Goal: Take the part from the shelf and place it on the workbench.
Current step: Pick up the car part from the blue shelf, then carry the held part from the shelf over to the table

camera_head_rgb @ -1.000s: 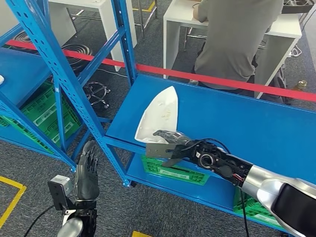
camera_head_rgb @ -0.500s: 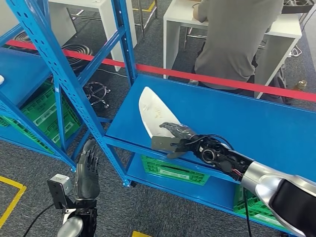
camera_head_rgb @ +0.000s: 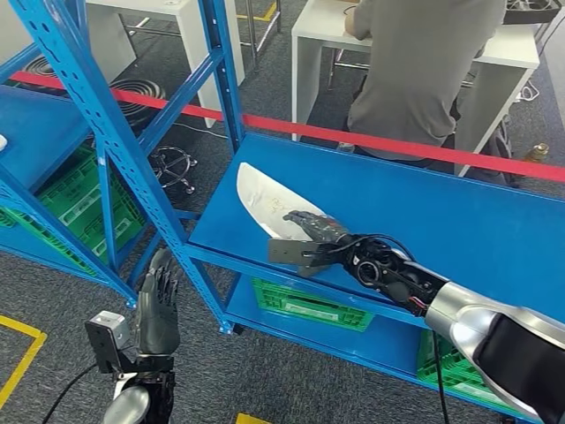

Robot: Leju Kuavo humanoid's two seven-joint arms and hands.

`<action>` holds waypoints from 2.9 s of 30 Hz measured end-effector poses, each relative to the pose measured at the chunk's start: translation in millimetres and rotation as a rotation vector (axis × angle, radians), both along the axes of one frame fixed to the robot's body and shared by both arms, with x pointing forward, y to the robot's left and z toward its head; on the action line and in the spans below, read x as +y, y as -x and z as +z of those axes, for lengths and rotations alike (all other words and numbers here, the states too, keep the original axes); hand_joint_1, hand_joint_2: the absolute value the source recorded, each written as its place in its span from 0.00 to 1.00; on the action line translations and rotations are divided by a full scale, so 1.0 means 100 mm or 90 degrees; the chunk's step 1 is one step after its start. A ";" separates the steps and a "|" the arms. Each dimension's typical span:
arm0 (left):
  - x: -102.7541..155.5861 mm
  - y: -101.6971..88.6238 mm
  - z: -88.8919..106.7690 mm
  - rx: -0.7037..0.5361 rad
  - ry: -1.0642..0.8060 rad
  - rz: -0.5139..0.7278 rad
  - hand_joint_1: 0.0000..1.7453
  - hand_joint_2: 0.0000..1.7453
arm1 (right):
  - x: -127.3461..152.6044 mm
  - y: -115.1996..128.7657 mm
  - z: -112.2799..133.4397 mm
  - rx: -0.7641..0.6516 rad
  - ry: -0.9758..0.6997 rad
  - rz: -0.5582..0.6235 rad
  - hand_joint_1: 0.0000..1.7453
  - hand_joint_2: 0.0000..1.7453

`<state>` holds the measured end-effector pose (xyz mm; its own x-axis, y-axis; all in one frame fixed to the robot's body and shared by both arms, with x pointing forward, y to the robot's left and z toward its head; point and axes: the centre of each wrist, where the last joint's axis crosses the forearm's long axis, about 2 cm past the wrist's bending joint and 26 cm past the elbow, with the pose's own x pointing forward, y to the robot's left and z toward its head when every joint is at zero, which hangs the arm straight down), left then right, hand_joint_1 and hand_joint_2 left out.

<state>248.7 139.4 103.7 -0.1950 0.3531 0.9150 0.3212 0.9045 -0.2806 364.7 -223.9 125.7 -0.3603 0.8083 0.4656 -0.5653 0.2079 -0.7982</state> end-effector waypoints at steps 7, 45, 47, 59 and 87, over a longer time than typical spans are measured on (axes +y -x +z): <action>-0.01 -0.01 0.00 0.000 0.001 -0.002 0.00 0.00 | 0.09 -0.01 0.02 0.001 0.008 0.009 1.00 1.00; 0.05 0.13 -0.12 0.030 -0.026 0.062 0.00 0.00 | 0.02 0.38 0.11 -0.050 -0.370 -0.234 1.00 1.00; 0.06 0.15 -0.12 0.029 -0.029 0.065 0.00 0.00 | 0.00 0.50 0.11 -0.068 -0.398 -0.260 1.00 1.00; 0.11 0.19 -0.10 0.026 -0.038 0.065 0.00 0.00 | 0.04 1.24 0.18 -0.221 -0.484 -0.292 1.00 1.00; 0.10 0.13 -0.03 0.005 -0.039 0.052 0.00 1.00 | 0.42 1.74 0.44 -0.466 -0.606 -0.191 1.00 1.00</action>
<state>235.4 149.8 100.8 -0.2130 0.2801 0.9361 0.2440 0.9429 -0.2266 190.8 -181.7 170.2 -0.6425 0.3537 0.6797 0.1205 0.9227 -0.3662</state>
